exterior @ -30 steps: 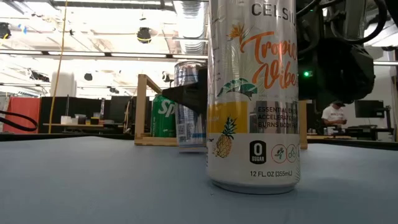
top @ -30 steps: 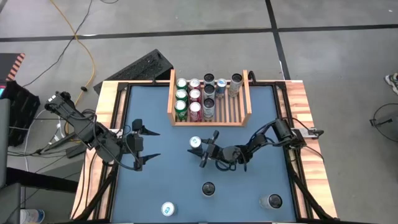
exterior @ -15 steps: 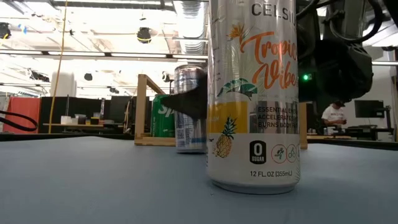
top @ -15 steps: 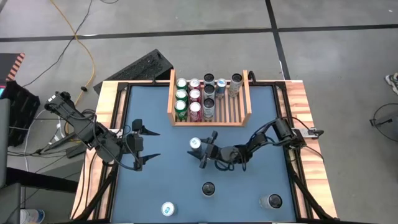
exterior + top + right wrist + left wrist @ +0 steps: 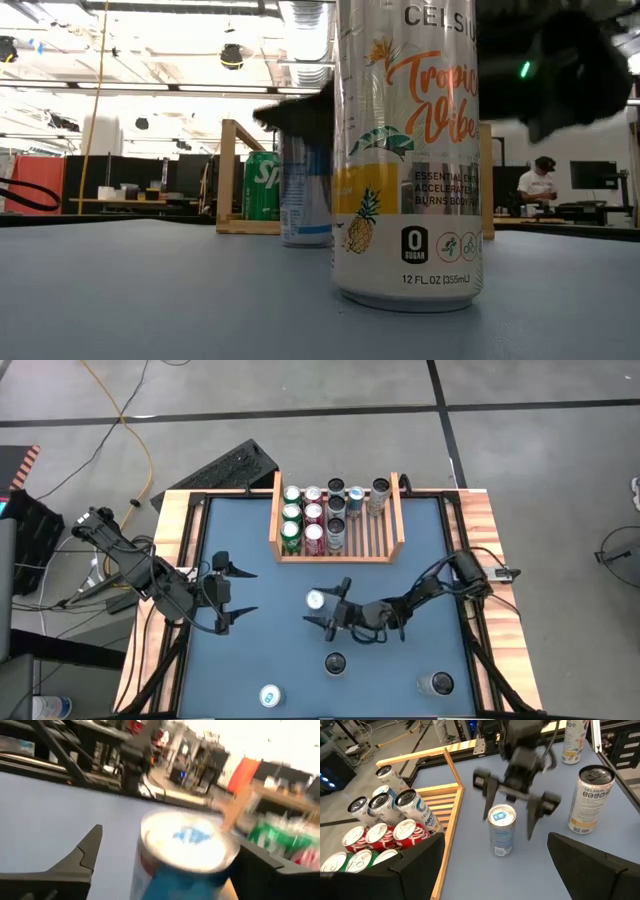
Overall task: Place canned beverage on shelf
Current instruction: Put the middle blue soda can aligned with the blue soda on the shelf
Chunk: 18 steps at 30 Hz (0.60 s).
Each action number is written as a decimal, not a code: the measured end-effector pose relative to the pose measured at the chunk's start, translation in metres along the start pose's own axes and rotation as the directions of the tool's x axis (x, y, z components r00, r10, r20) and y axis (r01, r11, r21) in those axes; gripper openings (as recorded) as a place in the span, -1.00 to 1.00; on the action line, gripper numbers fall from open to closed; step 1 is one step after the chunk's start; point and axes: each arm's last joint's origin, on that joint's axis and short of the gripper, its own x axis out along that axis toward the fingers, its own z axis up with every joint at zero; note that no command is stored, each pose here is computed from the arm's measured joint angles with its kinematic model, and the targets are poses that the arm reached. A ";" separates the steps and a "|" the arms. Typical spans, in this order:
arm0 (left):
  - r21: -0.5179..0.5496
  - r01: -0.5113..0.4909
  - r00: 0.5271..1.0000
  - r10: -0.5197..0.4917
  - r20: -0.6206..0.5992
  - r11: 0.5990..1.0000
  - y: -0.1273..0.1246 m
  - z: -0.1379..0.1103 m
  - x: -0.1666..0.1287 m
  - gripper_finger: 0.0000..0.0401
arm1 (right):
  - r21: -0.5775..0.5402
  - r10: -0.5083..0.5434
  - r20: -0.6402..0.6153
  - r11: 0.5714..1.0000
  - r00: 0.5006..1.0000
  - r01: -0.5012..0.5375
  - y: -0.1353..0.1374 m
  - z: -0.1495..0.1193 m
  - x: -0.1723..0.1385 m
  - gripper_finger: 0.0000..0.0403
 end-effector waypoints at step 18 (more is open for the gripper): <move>-0.038 0.000 0.999 -0.001 -0.035 0.999 0.000 -0.004 0.000 0.70 | -0.146 0.266 -0.351 0.932 0.898 -0.333 -0.105 0.129 -0.012 0.47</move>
